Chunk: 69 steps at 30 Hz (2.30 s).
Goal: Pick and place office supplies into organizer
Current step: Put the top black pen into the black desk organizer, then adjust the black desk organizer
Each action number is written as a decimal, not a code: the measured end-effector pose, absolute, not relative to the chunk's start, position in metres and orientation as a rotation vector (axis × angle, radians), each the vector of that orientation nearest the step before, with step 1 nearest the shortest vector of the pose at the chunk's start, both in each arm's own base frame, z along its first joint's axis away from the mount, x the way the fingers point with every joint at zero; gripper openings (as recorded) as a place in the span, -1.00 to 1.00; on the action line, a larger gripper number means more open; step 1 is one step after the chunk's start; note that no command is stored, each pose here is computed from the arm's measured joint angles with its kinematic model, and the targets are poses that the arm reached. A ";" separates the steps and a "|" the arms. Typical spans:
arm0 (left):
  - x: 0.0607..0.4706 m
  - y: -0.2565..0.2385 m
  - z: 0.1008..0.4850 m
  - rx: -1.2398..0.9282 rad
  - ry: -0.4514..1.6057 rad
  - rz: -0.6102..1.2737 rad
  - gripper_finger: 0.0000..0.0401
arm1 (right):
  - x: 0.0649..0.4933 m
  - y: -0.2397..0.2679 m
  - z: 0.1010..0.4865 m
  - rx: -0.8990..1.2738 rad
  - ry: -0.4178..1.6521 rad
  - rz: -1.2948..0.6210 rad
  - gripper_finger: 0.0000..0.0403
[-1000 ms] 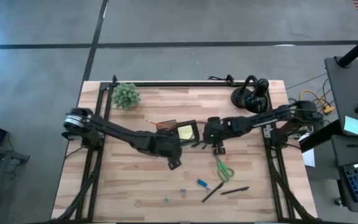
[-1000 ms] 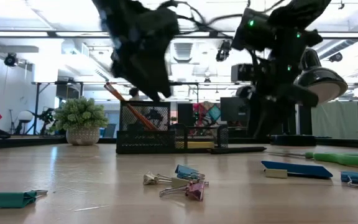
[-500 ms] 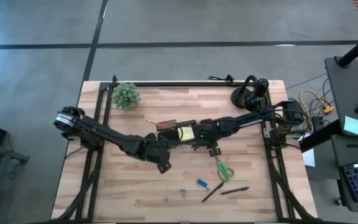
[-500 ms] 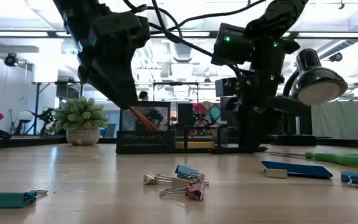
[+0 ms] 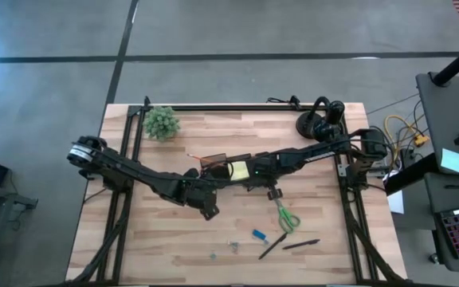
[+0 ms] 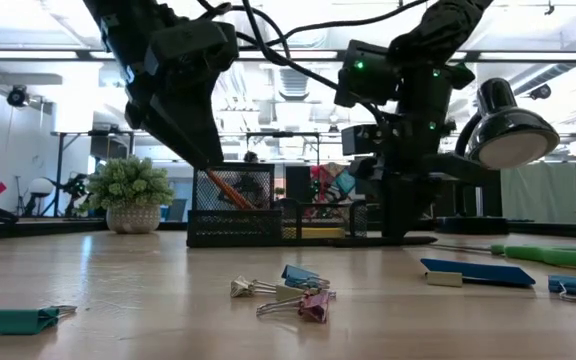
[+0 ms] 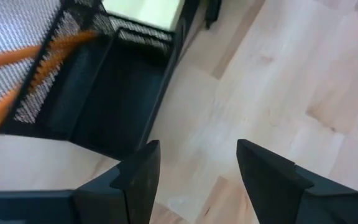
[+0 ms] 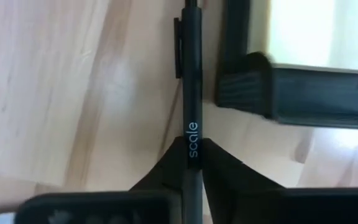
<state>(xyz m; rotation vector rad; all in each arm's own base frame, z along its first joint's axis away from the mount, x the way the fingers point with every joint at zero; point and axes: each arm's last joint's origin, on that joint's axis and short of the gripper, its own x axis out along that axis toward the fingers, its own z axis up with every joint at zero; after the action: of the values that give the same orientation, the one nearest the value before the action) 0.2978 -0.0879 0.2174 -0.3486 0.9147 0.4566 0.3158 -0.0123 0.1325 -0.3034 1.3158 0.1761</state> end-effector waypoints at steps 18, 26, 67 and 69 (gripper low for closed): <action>0.250 -0.069 0.282 -0.381 0.639 0.654 -0.01 | 0.346 0.003 0.255 0.176 0.841 0.150 -0.94; 0.204 -0.062 0.285 -0.389 0.646 0.689 -0.01 | 0.395 -0.022 0.268 0.260 0.505 0.060 -0.94; 0.162 -0.048 0.278 -0.359 0.552 0.736 -0.01 | 0.416 -0.054 0.215 0.080 0.861 -0.198 -0.11; 0.162 -0.048 0.278 -0.359 0.552 0.736 -0.01 | 0.410 -0.050 0.224 0.084 0.868 -0.216 -0.05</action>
<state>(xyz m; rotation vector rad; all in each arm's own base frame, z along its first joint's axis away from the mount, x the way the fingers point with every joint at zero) 0.1621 -0.0482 0.2776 -0.3588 0.5523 0.7359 0.4101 -0.0496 0.2239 0.0841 0.8677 -0.2161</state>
